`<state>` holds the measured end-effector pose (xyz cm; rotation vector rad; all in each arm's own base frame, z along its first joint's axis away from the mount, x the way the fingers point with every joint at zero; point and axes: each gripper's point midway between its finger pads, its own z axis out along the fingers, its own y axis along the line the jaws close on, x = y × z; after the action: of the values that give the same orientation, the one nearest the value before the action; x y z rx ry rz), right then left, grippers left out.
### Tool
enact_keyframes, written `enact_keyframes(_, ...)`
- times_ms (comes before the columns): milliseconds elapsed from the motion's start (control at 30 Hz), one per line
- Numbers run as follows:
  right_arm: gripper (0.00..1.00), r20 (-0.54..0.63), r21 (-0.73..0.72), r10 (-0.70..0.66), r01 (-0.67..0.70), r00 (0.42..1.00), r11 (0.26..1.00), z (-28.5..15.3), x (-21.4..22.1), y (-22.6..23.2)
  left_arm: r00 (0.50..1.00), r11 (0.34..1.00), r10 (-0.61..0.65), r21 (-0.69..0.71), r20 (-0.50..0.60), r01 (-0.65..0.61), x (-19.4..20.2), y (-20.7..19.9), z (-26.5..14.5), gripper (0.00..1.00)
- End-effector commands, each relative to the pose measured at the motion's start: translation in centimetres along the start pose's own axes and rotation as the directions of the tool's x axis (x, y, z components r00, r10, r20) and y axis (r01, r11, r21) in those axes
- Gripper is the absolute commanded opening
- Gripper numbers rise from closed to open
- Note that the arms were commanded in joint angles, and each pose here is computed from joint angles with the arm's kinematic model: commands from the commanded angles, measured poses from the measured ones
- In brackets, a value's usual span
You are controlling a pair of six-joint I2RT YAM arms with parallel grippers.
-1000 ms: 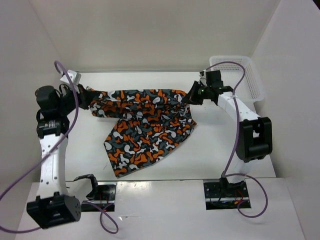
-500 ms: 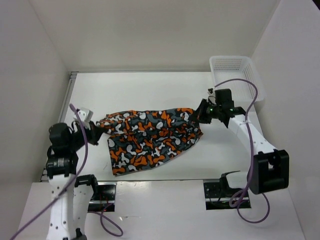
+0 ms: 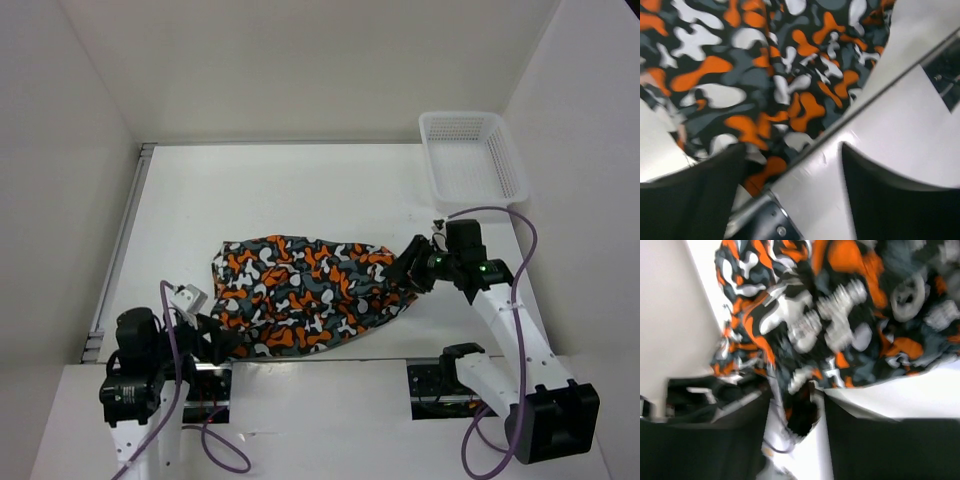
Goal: Fold and stack the shorts
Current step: Fold the shorts
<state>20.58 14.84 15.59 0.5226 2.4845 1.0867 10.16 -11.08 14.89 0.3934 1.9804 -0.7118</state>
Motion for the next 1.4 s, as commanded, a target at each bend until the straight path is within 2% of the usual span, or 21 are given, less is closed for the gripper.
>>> enact_keyframes(0,0.58,-0.017,0.097,0.097,-0.095,0.995,0.991,-0.3,1.3,-2.0,0.997,0.996,-0.039,0.079,-0.062,0.044,2.6,-2.8,-1.5,0.90)
enact_keyframes(33,0.75,0.007,0.099,0.096,-0.096,0.995,0.990,-0.5,0.9,-2.1,0.997,0.994,-0.020,0.102,-0.076,0.028,2.4,-2.9,-1.5,0.95)
enact_keyframes(100,0.91,0.043,0.078,0.096,-0.099,0.994,0.992,-0.5,-0.2,-1.8,0.998,0.991,0.063,0.118,-0.022,-0.060,0.5,-2.3,-0.8,1.00)
enact_keyframes(200,0.93,0.129,0.033,0.076,-0.080,0.989,0.996,-1.0,-2.5,-0.1,0.984,0.979,0.173,0.102,0.047,-0.177,-2.3,-1.1,0.5,1.00)
enact_keyframes(300,0.92,0.200,0.009,0.047,-0.050,0.979,0.999,-1.4,-4.6,1.4,0.977,0.975,0.206,0.069,0.063,-0.210,-3.6,0.7,2.6,0.92)
enact_keyframes(367,0.75,0.222,-0.002,0.045,-0.046,0.974,0.999,-1.4,-5.4,1.9,0.979,0.979,0.201,0.038,0.044,-0.203,-4.1,2.1,4.2,0.80)
enact_keyframes(400,0.49,0.252,-0.013,0.052,-0.050,0.966,0.999,-1.4,-6.1,2.2,0.982,0.982,0.188,0.018,0.022,-0.189,-3.8,2.9,4.8,0.77)
enact_keyframes(467,0.26,0.255,-0.035,0.060,-0.052,0.965,0.998,-1.1,-6.4,2.9,0.988,0.987,0.148,-0.051,-0.050,-0.150,-3.9,5.0,6.0,0.73)
enact_keyframes(533,0.10,0.268,-0.032,0.045,-0.038,0.962,0.999,-0.9,-7.0,3.5,0.984,0.988,0.082,-0.115,-0.160,-0.101,-2.9,7.0,7.0,0.71)
enact_keyframes(633,0.10,0.250,0.020,0.065,-0.072,0.966,0.997,0.5,-6.6,2.4,0.971,0.975,0.036,-0.204,-0.236,-0.086,-2.7,9.5,8.2,0.74)
enact_keyframes(667,0.14,0.241,0.019,0.077,-0.084,0.967,0.996,0.9,-6.2,2.3,0.969,0.975,0.032,-0.205,-0.243,-0.083,-2.6,9.8,8.7,0.76)
enact_keyframes(700,0.21,0.237,0.038,0.084,-0.096,0.968,0.995,1.2,-5.7,1.3,0.964,0.972,0.011,-0.223,-0.265,-0.072,-2.2,10.7,9.3,0.85)
enact_keyframes(767,0.41,0.232,0.058,0.117,-0.134,0.966,0.989,1.4,-4.8,-0.1,0.952,0.971,-0.015,-0.233,-0.304,-0.059,-1.2,11.3,9.7,0.96)
enact_keyframes(800,0.57,0.227,0.065,0.120,-0.138,0.966,0.988,1.3,-4.4,-0.5,0.940,0.967,-0.037,-0.248,-0.338,-0.051,-0.6,11.8,10.0,0.99)
enact_keyframes(867,0.86,0.228,0.080,0.138,-0.160,0.964,0.984,1.4,-3.6,-1.5,0.916,0.957,-0.074,-0.285,-0.394,-0.045,0.6,12.7,10.0,0.99)
enact_keyframes(933,0.95,0.229,0.093,0.156,-0.182,0.961,0.979,1.6,-3.2,-2.3,0.903,0.950,-0.092,-0.309,-0.421,-0.048,1.0,13.4,10.2,0.99)
enact_keyframes(1000,1.00,0.226,0.107,0.177,-0.205,0.958,0.973,1.9,-2.8,-2.9,0.891,0.947,-0.106,-0.318,-0.442,-0.045,1.2,14.1,10.9,0.99)
enact_keyframes(1200,1.00,0.203,0.156,0.229,-0.262,0.952,0.952,3.8,-2.0,-4.8,0.856,0.948,-0.144,-0.316,-0.496,-0.024,3.3,15.8,13.5,0.97)
enact_keyframes(1267,0.92,0.205,0.164,0.223,-0.258,0.953,0.952,4.3,-2.0,-5.2,0.851,0.952,-0.149,-0.307,-0.503,-0.015,3.6,16.3,14.6,0.82)
enact_keyframes(1333,0.77,0.204,0.188,0.239,-0.278,0.949,0.942,4.9,-2.1,-5.8,0.834,0.953,-0.158,-0.302,-0.529,-0.011,4.3,16.5,15.3,0.64)
enact_keyframes(1367,0.71,0.205,0.186,0.238,-0.276,0.949,0.943,5.1,-2.3,-5.8,0.849,0.954,-0.144,-0.300,-0.509,-0.018,3.1,16.9,16.2,0.44)
